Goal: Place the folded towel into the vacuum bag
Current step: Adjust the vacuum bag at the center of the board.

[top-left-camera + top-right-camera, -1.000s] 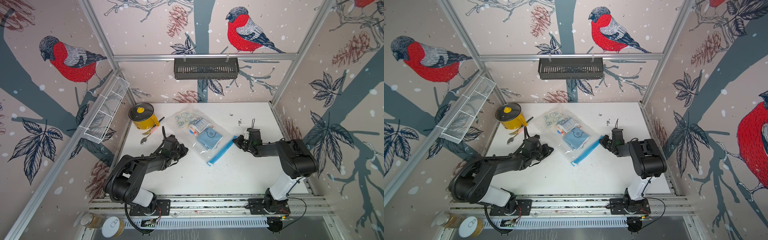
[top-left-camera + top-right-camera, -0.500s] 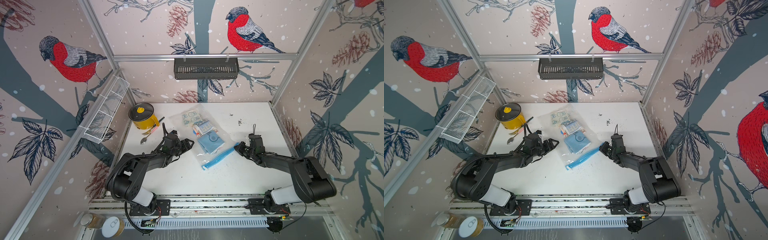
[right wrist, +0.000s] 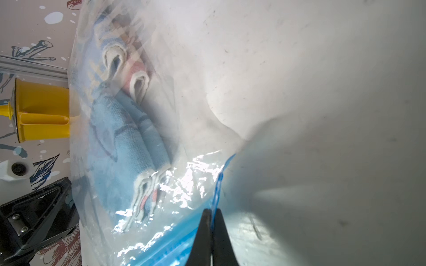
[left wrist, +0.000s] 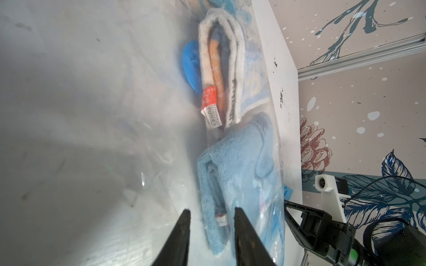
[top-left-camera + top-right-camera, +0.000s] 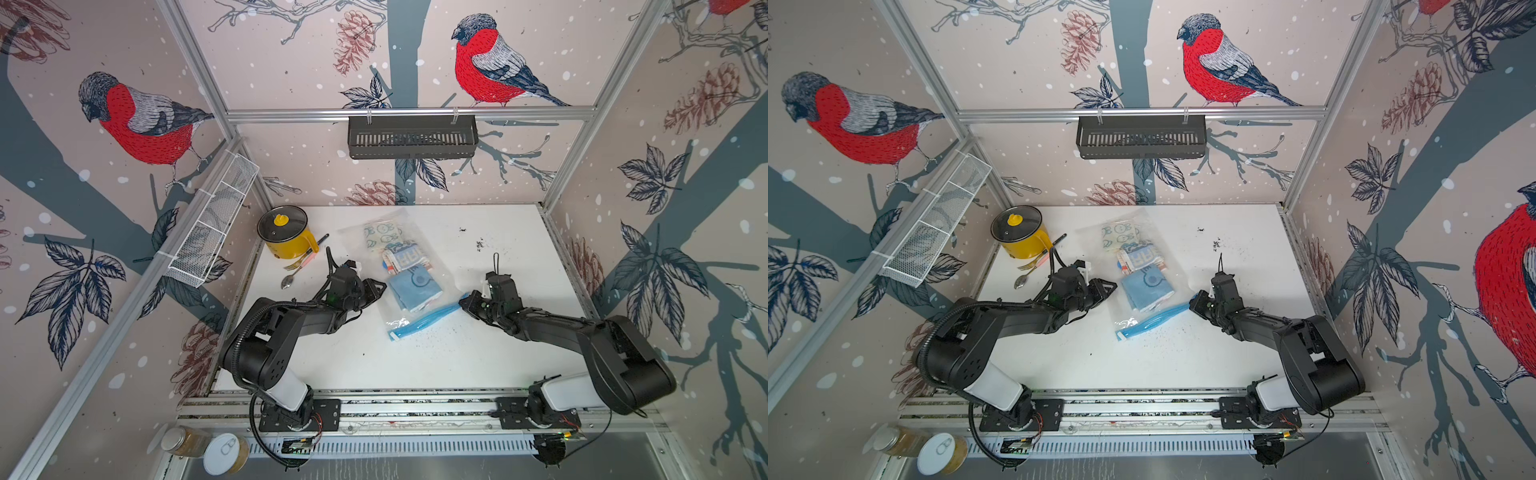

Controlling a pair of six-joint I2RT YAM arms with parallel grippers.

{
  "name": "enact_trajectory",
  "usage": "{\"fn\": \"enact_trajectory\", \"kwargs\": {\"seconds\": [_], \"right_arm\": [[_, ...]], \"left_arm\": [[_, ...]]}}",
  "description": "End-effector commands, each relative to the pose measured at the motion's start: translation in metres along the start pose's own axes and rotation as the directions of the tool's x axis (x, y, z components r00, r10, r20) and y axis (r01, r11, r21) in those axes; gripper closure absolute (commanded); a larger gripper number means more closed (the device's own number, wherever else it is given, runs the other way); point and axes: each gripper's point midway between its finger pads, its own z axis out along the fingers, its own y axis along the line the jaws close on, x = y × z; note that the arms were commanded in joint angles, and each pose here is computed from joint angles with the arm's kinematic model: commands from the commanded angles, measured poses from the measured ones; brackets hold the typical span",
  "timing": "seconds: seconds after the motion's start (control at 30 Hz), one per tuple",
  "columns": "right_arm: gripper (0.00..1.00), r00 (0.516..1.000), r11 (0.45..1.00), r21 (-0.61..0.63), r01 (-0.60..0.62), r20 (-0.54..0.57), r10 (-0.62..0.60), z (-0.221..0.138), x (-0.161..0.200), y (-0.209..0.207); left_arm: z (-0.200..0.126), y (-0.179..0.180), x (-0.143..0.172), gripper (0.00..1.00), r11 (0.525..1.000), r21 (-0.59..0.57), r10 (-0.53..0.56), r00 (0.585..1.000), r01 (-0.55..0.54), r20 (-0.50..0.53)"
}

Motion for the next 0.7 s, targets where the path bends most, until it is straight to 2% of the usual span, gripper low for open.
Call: {"fn": "enact_trajectory", "kwargs": {"seconds": [0.0, 0.13, 0.53, 0.57, 0.67], "right_arm": [[0.93, 0.999, 0.999, 0.026, -0.026, 0.021, 0.025, 0.000, -0.005, -0.008], [0.92, 0.997, 0.996, 0.054, -0.066, 0.044, 0.064, -0.002, -0.012, -0.020], [0.93, 0.995, 0.995, 0.039, -0.093, 0.046, 0.091, 0.000, -0.026, -0.027], [0.92, 0.995, 0.995, 0.037, -0.092, 0.043, 0.091, 0.001, -0.025, -0.027], [0.92, 0.995, 0.995, 0.029, -0.091, 0.042, 0.090, 0.000, -0.026, -0.024]], "left_arm": [[-0.001, -0.005, -0.010, 0.81, 1.000, 0.009, 0.015, 0.999, -0.016, 0.042], [0.001, 0.001, -0.009, 1.00, 1.000, -0.019, 0.015, 0.999, -0.014, 0.037], [0.005, 0.007, -0.004, 1.00, 0.999, -0.037, 0.023, 1.000, -0.023, 0.009], [0.004, 0.008, -0.002, 0.91, 0.999, -0.042, 0.013, 1.000, -0.013, 0.000], [0.000, 0.015, 0.005, 0.48, 0.997, -0.073, -0.006, 1.000, 0.004, -0.027]]}}
